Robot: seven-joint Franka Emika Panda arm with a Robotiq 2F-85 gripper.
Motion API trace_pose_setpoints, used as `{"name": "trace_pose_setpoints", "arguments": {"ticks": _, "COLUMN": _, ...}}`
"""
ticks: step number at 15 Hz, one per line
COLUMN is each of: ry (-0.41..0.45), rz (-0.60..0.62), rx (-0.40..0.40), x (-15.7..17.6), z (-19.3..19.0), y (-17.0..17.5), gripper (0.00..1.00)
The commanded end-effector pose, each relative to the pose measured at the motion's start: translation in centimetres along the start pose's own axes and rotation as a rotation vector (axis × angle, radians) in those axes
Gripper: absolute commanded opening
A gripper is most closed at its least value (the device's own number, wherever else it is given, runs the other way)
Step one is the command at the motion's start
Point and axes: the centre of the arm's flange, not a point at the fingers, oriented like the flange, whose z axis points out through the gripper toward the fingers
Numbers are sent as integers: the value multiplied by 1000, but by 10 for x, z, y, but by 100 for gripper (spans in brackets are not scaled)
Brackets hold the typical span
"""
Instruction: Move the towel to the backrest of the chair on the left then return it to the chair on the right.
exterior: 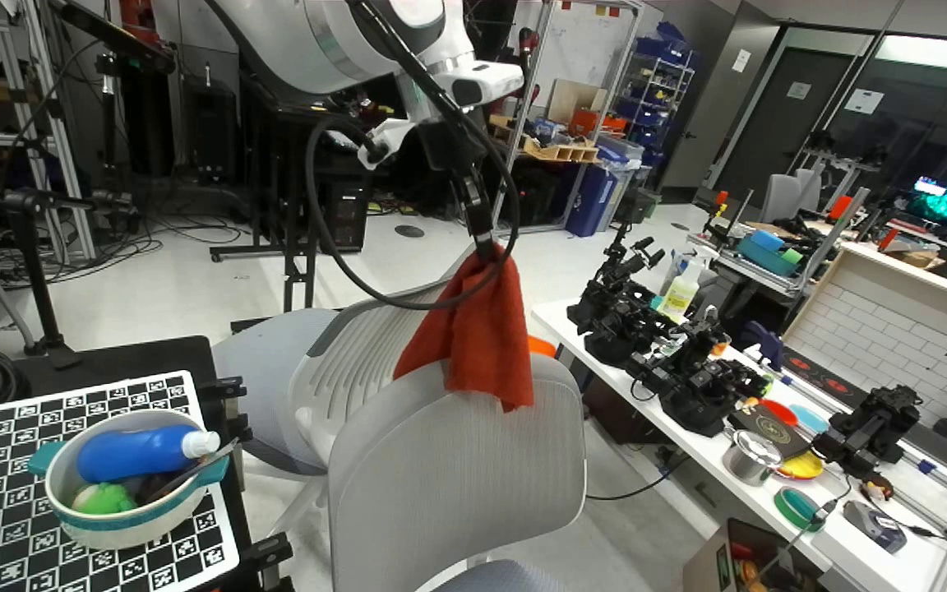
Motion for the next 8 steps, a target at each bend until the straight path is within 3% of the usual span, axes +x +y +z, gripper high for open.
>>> {"name": "trace_pose_setpoints", "arguments": {"ticks": 1, "ry": -3, "rz": -1, "rx": -27, "x": -2, "z": 3, "y": 3, "gripper": 1}}
{"name": "trace_pose_setpoints", "arguments": {"ticks": 7, "ry": -23, "rz": 10, "rx": -36, "x": 2, "z": 18, "y": 9, "gripper": 4}}
{"name": "trace_pose_setpoints", "arguments": {"ticks": 8, "ry": -29, "rz": 16, "rx": -33, "x": 1, "z": 20, "y": 10, "gripper": 29}}
